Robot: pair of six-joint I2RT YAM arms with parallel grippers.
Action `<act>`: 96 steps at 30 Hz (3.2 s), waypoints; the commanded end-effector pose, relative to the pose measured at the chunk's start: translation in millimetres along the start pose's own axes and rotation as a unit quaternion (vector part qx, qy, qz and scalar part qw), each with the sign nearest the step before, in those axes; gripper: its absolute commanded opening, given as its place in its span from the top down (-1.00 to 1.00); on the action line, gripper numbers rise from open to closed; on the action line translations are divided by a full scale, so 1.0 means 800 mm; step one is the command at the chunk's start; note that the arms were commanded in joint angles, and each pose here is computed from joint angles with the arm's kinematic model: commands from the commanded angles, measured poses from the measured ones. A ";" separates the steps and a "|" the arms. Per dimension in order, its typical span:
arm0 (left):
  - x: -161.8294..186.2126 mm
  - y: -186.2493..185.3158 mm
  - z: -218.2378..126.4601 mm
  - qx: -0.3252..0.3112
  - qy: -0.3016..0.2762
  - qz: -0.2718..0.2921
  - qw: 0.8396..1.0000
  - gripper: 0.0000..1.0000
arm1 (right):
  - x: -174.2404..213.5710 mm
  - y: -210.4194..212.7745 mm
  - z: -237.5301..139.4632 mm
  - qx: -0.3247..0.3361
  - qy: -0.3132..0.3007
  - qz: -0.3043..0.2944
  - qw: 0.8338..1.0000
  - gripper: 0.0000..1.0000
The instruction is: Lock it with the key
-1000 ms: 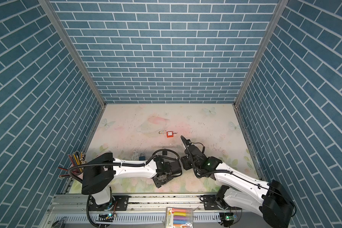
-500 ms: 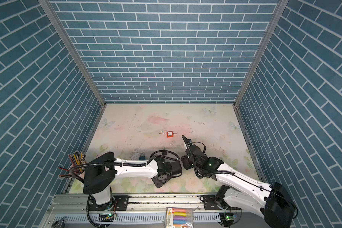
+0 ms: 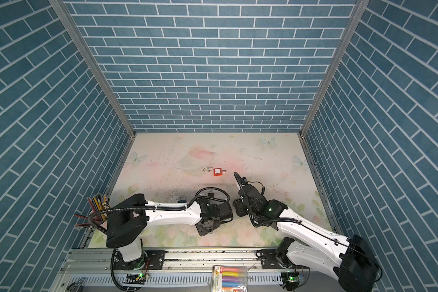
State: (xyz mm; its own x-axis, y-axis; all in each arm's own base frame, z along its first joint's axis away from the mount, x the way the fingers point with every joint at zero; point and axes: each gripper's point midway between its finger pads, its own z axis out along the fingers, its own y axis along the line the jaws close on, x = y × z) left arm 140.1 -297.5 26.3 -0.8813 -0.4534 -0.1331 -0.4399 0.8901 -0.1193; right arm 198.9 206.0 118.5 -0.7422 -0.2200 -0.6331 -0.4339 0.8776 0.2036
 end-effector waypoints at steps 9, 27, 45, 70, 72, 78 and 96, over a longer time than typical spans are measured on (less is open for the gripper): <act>-0.127 -0.087 -0.167 0.298 -0.207 0.330 0.872 1.00 | -0.094 0.034 -0.086 -0.157 -0.065 0.090 0.981 -0.15; -0.163 -0.066 -0.238 0.334 -0.336 0.597 0.648 1.00 | -0.131 0.110 -0.134 -0.334 -0.099 0.017 0.937 -0.21; -0.140 -0.079 -0.242 0.381 -0.309 0.623 0.610 1.00 | -0.138 0.107 -0.066 -0.266 -0.060 0.018 0.962 -0.14; -0.127 -0.082 -0.259 0.412 -0.288 0.619 0.603 1.00 | -0.146 0.077 -0.047 -0.198 -0.076 0.016 0.977 -0.05; -0.127 -0.081 -0.256 0.410 -0.287 0.620 0.604 1.00 | -0.147 0.079 -0.051 -0.202 -0.080 0.014 0.976 -0.06; -0.131 -0.081 -0.248 0.402 -0.288 0.617 0.612 1.00 | -0.152 0.091 -0.070 -0.233 -0.091 0.009 0.968 -0.07; -0.140 -0.090 -0.242 0.407 -0.307 0.592 0.624 1.00 | -0.119 0.103 -0.086 -0.274 -0.051 0.005 0.960 -0.12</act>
State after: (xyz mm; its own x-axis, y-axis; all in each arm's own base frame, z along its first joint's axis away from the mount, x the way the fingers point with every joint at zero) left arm 232.5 -297.0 231.8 -0.1866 0.3854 -0.9037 0.9138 0.4058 -0.0157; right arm 209.4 271.4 252.8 -0.6928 -0.1059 -0.7133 -0.6440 0.5360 0.5459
